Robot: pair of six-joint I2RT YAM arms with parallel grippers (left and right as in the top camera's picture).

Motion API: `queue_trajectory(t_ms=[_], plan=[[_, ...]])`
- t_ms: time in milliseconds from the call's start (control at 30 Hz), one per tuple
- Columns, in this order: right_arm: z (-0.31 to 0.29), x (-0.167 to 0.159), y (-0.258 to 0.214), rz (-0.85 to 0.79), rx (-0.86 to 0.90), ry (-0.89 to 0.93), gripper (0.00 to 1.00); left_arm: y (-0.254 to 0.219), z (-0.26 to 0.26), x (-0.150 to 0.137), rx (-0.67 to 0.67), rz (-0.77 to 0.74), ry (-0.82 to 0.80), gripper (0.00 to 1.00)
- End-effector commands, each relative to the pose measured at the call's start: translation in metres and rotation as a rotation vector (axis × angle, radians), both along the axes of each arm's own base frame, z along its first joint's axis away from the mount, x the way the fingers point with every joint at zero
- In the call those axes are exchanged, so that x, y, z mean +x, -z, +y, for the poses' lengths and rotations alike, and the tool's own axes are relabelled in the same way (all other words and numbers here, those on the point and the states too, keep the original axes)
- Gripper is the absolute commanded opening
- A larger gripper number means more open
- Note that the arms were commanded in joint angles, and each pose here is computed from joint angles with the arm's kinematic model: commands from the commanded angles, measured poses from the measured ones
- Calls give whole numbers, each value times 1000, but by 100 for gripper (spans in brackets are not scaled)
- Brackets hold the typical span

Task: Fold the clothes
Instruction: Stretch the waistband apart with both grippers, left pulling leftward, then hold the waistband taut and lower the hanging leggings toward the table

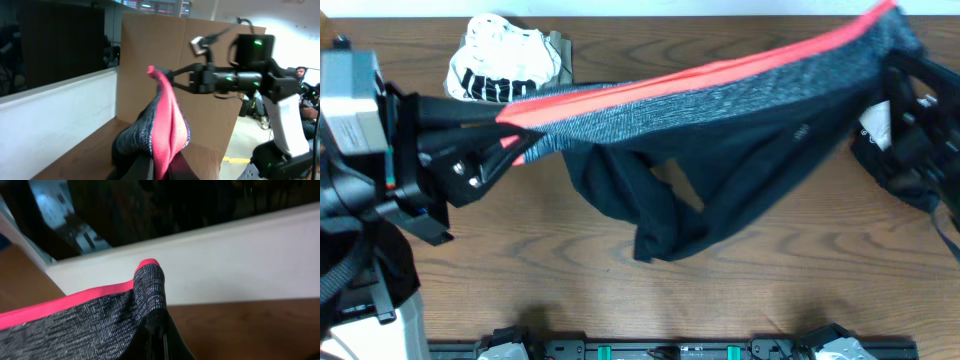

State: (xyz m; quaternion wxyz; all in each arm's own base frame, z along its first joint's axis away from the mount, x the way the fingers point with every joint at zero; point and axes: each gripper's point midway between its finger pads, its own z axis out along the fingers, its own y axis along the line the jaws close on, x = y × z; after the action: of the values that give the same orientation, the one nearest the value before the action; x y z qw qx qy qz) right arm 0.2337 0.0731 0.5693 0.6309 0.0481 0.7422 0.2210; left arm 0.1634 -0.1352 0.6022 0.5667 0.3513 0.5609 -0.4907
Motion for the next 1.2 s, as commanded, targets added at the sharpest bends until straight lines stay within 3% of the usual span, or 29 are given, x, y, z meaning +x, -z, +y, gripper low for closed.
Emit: queue_trajectory(t_ms=[0, 233, 567, 933, 1167], plan=[[-36, -11, -11, -49, -35, 166, 1, -27, 1, -8, -40, -40, -35, 6], [-48, -13, -8, -30, -69, 226, 1, -43, 16, 1, 1, 65, -121, 6], [-36, 21, 11, 48, -109, 230, 2, -49, 27, 12, 11, 106, -162, 6], [-32, 70, 41, 153, -176, 308, 1, -25, 52, 69, -37, 315, -137, 6], [-36, 97, 60, 219, -184, 357, 1, -15, 64, 96, -58, 373, -135, 6]])
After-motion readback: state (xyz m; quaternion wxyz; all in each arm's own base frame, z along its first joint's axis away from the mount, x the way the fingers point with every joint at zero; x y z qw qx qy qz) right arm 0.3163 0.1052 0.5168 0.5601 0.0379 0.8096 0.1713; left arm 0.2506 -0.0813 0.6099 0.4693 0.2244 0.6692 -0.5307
